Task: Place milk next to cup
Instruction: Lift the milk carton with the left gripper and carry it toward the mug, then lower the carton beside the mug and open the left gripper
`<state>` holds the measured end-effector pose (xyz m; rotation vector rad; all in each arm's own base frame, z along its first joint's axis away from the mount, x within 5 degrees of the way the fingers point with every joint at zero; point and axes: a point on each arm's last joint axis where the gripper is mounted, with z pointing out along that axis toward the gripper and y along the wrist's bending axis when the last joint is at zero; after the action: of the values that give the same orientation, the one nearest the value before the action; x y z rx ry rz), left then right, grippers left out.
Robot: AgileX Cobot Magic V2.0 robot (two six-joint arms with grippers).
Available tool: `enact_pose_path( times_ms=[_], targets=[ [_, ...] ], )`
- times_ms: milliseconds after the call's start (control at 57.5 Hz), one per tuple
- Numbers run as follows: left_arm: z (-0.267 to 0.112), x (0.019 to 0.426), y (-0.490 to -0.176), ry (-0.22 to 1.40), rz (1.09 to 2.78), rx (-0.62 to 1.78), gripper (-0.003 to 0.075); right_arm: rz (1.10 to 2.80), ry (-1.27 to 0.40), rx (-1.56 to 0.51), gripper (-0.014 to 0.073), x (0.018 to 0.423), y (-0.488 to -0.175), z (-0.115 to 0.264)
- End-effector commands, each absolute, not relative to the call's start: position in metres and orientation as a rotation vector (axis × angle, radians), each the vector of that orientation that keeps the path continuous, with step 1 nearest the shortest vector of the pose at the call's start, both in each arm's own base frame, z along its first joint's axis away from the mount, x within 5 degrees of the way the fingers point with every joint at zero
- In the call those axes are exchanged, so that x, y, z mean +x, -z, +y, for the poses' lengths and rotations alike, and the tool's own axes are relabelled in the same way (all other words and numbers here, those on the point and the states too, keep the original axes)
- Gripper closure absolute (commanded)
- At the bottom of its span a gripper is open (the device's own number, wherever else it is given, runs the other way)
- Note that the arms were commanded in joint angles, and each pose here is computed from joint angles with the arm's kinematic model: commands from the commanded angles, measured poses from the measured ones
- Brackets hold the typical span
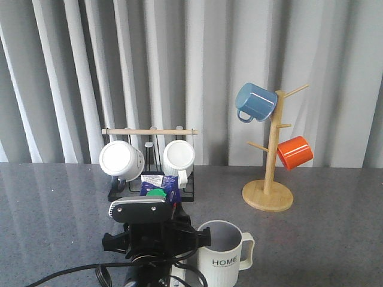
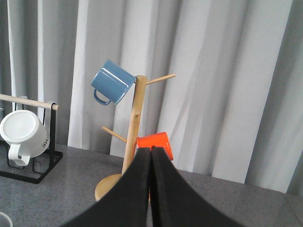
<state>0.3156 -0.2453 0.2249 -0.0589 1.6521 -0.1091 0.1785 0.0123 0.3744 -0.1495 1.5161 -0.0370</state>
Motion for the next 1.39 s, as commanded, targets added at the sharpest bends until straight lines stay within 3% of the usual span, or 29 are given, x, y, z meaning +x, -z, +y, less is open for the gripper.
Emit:
enact_pose_path(
  times_ms=[0, 609, 766, 974, 1061, 1235, 1374],
  targets=[
    [-0.245, 0.314, -0.254, 0.138, 1.544, -0.093, 0.0532, 1.408, 0.044, -0.153, 0.0602, 0.176, -0.393, 0.012],
    [-0.244, 0.314, -0.256, 0.129, 1.529, -0.103, 0.0510, 1.408, 0.044, -0.153, 0.0602, 0.176, -0.393, 0.012],
    [-0.246, 0.314, -0.253, 0.145, 1.554, -0.087, 0.0378, 1.408, 0.044, -0.153, 0.0602, 0.176, -0.393, 0.012],
    [-0.245, 0.314, -0.252, 0.144, 1.570, -0.102, 0.0081, 1.408, 0.044, -0.153, 0.0602, 0.176, -0.393, 0.012],
    [-0.245, 0.313, -0.252, 0.128, 1.574, -0.090, 0.0001, 1.408, 0.044, -0.153, 0.0602, 0.176, -0.393, 0.012],
    [-0.246, 0.309, -0.259, 0.137, 1.557, -0.089, -0.0002, 1.408, 0.044, -0.153, 0.0602, 0.176, -0.393, 0.012],
    [-0.240, 0.303, -0.283, 0.165, 1.499, -0.110, 0.0007, 1.408, 0.044, -0.153, 0.0602, 0.176, -0.393, 0.012]
  ],
)
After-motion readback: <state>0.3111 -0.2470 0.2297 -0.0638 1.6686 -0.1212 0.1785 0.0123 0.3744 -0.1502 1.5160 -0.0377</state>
